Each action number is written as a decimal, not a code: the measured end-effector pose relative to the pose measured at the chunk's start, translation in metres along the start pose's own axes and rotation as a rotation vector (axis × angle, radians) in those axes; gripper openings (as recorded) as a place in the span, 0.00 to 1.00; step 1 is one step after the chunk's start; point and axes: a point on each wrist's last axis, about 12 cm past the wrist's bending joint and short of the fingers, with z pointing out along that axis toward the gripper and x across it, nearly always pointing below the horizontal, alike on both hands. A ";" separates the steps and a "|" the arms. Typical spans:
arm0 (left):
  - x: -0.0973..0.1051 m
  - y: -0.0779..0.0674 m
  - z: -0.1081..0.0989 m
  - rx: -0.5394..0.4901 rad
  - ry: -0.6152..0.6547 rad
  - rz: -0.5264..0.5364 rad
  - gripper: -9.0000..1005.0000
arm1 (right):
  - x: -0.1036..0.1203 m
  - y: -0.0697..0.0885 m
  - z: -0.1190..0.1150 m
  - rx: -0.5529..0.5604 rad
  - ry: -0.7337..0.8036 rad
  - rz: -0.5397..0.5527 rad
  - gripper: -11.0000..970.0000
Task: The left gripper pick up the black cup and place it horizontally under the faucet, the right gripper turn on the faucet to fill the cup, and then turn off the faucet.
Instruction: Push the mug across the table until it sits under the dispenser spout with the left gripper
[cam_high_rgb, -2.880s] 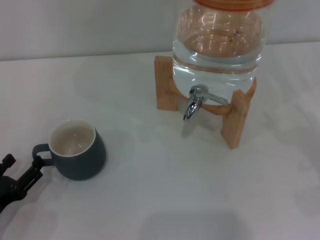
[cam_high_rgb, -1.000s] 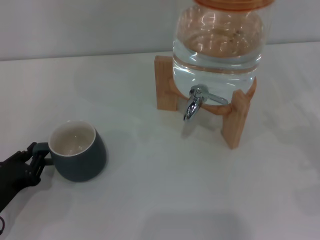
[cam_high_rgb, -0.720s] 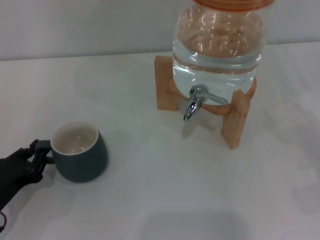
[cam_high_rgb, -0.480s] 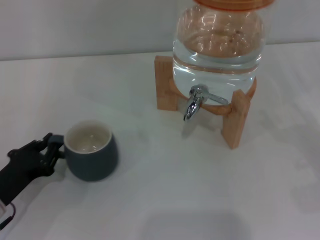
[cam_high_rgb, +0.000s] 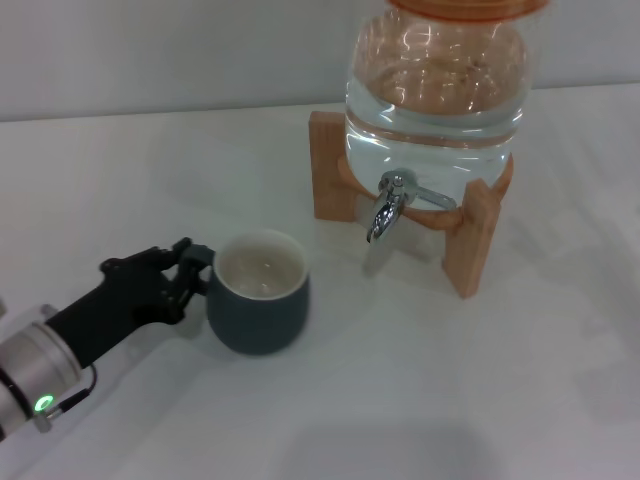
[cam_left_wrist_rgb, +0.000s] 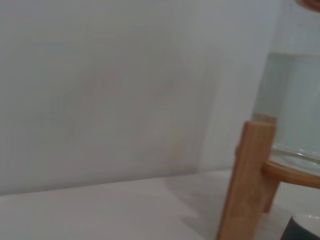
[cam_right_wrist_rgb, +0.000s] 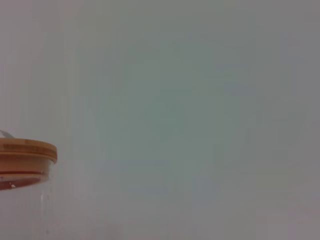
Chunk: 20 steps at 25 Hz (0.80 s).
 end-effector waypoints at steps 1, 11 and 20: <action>0.000 -0.001 0.002 0.005 0.002 0.001 0.20 | 0.000 0.000 0.000 0.000 0.001 0.002 0.85; -0.008 -0.013 0.032 0.061 0.036 0.008 0.20 | 0.001 0.002 0.004 -0.009 0.000 0.005 0.85; -0.019 -0.019 0.052 0.094 0.046 0.021 0.20 | 0.001 0.003 0.006 -0.016 -0.002 0.005 0.85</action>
